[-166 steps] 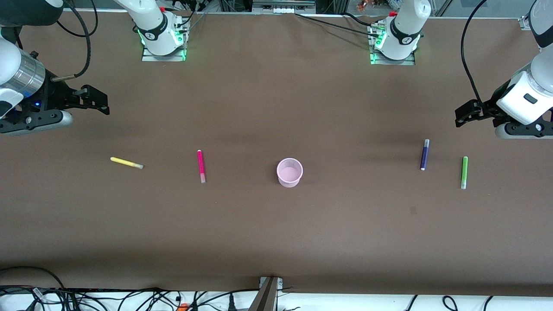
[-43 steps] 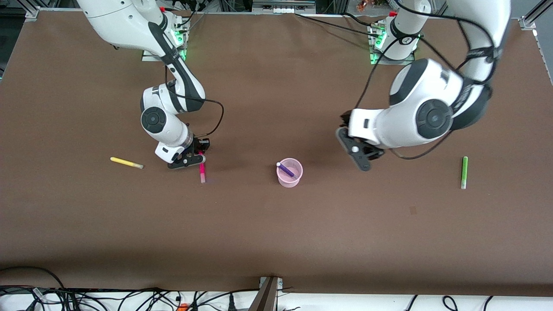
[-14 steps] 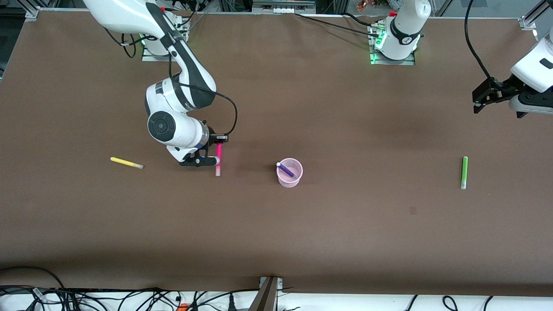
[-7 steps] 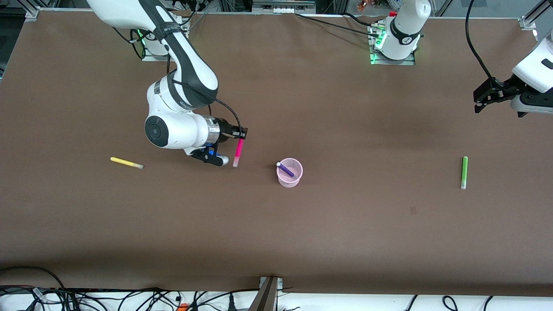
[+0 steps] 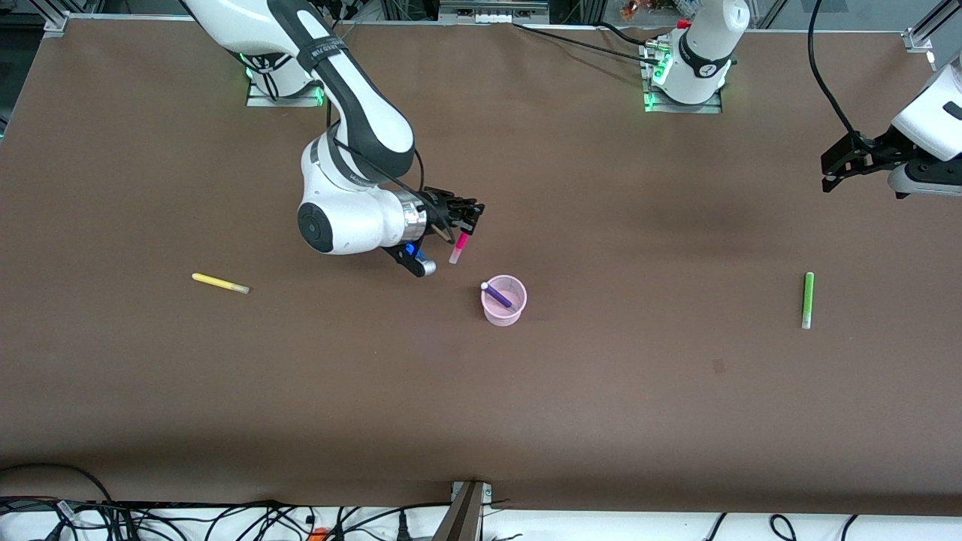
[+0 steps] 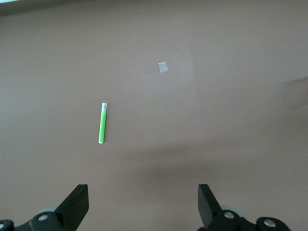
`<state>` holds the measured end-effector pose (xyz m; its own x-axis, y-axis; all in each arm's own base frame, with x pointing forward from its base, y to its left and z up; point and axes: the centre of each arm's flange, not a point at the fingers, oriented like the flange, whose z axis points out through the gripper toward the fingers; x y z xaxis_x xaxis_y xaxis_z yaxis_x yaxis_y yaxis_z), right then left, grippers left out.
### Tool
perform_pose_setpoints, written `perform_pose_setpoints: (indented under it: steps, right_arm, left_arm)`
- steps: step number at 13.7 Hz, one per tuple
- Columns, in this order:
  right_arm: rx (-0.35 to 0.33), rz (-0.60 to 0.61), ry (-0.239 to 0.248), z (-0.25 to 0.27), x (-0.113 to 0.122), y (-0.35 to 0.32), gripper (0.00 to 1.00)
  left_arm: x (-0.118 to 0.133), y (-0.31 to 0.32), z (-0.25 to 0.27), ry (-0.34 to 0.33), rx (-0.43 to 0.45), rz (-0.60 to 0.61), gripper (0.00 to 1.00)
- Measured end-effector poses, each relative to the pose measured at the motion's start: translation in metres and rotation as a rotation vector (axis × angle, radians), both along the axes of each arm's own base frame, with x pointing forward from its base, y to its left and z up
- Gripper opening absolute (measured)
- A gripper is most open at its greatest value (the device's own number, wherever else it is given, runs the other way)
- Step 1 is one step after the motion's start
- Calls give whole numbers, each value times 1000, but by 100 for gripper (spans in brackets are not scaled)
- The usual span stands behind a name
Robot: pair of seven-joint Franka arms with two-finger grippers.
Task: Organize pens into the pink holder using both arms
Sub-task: 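Carry the pink marker over the pink cup with the right gripper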
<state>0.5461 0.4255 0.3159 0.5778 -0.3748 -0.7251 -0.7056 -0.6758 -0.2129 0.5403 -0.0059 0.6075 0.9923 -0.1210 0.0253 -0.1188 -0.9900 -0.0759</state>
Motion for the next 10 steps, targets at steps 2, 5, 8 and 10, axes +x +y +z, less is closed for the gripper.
perform_pose_setpoints:
  steps: [2, 5, 8, 10]
  right_arm:
    - [34, -81, 46, 1, 6, 10, 18]
    - [47, -148, 68, 2, 2, 28, 18]
    - [60, -223, 92, 10, 2, 48, 18]
    - [65, -255, 108, 14, 12, 55, 18]
  left_arm:
    - [0, -1, 0, 0, -3, 6, 100]
    - [0, -2, 0, 0, -4, 6, 100]
    - [0, -4, 0, 1, -3, 3, 100]
    - [0, -4, 0, 1, -3, 1, 100]
